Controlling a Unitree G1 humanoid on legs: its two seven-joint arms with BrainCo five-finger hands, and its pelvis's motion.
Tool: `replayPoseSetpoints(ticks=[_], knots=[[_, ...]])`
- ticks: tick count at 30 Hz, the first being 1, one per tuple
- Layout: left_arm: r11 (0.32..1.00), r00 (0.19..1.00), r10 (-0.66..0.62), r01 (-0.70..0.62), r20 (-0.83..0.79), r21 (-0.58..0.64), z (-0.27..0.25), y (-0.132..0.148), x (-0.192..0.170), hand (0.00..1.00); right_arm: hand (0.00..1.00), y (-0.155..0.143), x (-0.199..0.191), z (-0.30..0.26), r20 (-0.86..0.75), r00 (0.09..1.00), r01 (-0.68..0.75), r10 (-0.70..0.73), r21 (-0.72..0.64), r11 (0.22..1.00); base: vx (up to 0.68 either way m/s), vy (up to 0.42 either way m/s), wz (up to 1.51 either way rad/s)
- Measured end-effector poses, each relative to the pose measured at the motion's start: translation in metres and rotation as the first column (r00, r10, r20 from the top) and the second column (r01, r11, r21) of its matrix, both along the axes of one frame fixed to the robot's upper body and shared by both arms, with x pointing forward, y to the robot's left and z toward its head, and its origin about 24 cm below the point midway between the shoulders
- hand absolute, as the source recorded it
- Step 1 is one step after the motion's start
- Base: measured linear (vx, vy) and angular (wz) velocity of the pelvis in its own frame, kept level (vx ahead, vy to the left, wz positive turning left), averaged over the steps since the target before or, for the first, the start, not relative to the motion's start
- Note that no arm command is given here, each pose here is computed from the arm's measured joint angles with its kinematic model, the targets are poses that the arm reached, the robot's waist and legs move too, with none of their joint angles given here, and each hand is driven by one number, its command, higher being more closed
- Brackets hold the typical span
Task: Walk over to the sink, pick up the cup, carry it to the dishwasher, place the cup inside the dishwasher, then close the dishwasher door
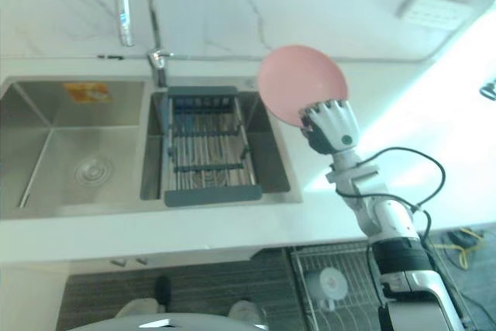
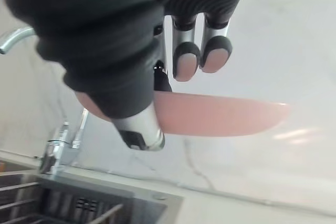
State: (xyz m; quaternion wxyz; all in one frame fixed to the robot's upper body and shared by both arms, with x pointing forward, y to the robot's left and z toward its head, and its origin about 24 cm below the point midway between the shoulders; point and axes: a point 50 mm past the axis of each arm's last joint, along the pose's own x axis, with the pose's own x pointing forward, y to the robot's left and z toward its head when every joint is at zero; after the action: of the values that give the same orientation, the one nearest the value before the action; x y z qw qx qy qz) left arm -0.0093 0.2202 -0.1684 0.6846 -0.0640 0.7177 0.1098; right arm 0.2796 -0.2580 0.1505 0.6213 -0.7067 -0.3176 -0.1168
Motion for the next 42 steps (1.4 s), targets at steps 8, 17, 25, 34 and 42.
replayPoseSetpoints(ticks=[8, 17, 25, 34, 42], knots=[[0.996, 0.995, -0.085, 0.084, -0.057, -0.006, -0.001, -0.003, -0.005, 0.00, 1.00, -0.030, -0.029, 0.008, 0.105, 0.987, 0.116, -0.118, 0.028, 0.993, -0.11, 0.035, -0.65], [0.992, 0.986, -0.122, 0.124, -0.110, 0.011, 0.001, 0.004, -0.012, 0.00, 1.00, -0.040, -0.053, 0.000, 0.102, 0.977, 0.178, -0.185, 0.075, 0.981, -0.05, -0.022, -0.71], [0.999, 0.992, -0.052, 0.052, -0.113, -0.003, 0.000, -0.004, -0.015, 0.00, 1.00, -0.040, -0.062, -0.020, 0.045, 0.980, 0.182, -0.194, 0.194, 0.964, 0.00, -0.102, -0.83], [1.000, 0.999, -0.025, 0.025, -0.041, -0.002, 0.000, -0.011, 0.001, 0.00, 1.00, -0.021, -0.065, -0.054, -0.113, 0.978, 0.206, -0.178, 0.325, 0.923, -0.02, 0.066, 0.06], [1.000, 1.000, 0.008, -0.008, 0.011, -0.019, 0.000, -0.016, 0.008, 0.00, 1.00, -0.011, -0.053, -0.076, -0.223, 0.953, 0.274, -0.204, 0.356, 0.894, -0.01, 0.066, 0.22]])
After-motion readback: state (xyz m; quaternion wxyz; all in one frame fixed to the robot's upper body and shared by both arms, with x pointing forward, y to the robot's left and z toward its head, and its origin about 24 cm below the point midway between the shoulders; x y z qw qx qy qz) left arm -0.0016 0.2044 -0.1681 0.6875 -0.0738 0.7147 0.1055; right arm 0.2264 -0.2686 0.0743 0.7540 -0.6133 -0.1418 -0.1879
